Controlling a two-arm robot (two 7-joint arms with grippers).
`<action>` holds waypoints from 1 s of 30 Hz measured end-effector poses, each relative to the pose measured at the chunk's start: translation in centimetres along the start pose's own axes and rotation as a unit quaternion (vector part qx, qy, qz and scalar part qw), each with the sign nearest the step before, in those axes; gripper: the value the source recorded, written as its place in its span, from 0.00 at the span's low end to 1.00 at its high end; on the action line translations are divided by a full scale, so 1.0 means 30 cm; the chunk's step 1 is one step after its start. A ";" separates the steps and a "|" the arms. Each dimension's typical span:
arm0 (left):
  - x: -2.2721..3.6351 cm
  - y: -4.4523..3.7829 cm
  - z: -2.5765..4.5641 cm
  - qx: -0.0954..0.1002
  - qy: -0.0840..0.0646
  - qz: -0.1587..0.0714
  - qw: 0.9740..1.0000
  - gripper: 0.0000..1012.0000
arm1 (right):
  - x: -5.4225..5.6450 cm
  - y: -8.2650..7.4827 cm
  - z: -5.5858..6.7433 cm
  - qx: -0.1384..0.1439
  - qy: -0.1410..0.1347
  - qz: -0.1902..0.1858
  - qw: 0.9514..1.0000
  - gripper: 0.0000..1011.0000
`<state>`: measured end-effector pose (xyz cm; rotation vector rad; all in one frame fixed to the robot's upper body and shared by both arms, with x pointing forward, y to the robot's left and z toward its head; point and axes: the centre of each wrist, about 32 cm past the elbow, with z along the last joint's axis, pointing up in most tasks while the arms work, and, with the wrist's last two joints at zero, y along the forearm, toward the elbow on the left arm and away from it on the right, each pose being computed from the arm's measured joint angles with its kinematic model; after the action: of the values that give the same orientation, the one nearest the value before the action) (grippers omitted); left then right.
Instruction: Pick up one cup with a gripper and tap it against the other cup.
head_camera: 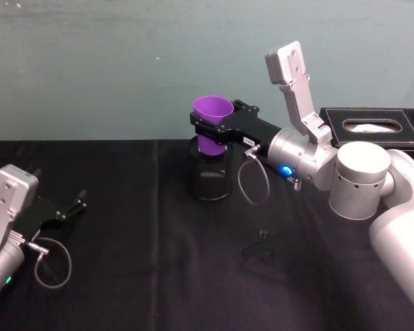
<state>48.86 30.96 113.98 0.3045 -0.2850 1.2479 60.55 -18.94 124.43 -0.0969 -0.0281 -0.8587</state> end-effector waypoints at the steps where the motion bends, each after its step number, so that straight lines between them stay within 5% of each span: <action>1: 0.000 0.000 0.000 0.000 0.000 0.000 1.000 0.99 | 0.000 0.000 0.001 0.000 0.000 0.000 1.000 0.74; 30: 0.000 0.000 0.000 0.000 0.000 0.000 1.000 0.99 | 0.005 0.008 -0.002 -0.004 0.009 0.003 1.000 0.74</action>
<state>48.86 30.97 113.98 0.3045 -0.2850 1.2479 60.81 -18.91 124.37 -0.0967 -0.0078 -0.8531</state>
